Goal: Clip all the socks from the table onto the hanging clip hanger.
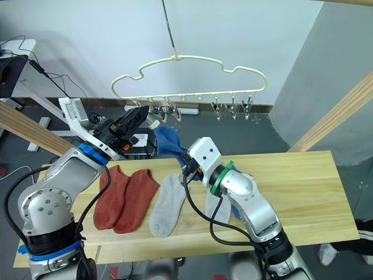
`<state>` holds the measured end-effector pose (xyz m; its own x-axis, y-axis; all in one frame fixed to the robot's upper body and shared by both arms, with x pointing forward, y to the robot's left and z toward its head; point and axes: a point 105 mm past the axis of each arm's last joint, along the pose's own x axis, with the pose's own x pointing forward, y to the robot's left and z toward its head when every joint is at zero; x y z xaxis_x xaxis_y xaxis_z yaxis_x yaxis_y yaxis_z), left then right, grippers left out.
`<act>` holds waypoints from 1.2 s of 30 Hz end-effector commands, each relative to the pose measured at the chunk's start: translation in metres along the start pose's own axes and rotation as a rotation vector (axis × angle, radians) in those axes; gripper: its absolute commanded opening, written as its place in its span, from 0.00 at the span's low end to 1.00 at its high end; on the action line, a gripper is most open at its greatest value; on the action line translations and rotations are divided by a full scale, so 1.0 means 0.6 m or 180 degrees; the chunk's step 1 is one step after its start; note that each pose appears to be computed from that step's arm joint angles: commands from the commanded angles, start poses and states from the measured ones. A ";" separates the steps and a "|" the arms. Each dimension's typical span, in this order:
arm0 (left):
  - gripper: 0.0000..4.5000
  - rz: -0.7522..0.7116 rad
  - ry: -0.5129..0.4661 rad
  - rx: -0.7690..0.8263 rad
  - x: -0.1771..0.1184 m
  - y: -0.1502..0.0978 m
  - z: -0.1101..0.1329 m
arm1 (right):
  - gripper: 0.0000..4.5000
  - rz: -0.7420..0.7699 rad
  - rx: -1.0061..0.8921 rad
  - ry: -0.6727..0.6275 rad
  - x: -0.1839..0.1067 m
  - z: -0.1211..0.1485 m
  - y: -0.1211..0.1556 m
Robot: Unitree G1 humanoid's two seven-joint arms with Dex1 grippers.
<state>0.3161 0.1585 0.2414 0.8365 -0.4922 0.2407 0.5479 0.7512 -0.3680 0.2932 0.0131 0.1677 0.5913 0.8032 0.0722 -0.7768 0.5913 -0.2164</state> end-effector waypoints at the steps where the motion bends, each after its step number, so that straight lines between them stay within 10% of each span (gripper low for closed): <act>1: 0.08 -0.0105 -0.0082 0.0059 -0.002 -0.014 0.012 | 0.00 0.0057 0.0004 -0.0244 0.002 0.028 0.008; 27: 0.08 -0.0092 -0.0091 -0.0019 -0.003 -0.013 0.008 | 0.00 0.0110 0.0087 -0.0364 0.025 0.043 0.020; 36: 0.60 -0.0044 -0.0087 -0.0036 -0.008 -0.008 0.009 | 0.00 0.0122 0.0103 -0.0359 0.026 0.042 0.021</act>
<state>0.3155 0.1581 0.2400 0.8380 -0.4895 0.2410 0.5455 0.7426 -0.3885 0.2927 0.0319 0.1802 0.5588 0.8201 0.1234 -0.7991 0.5722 -0.1844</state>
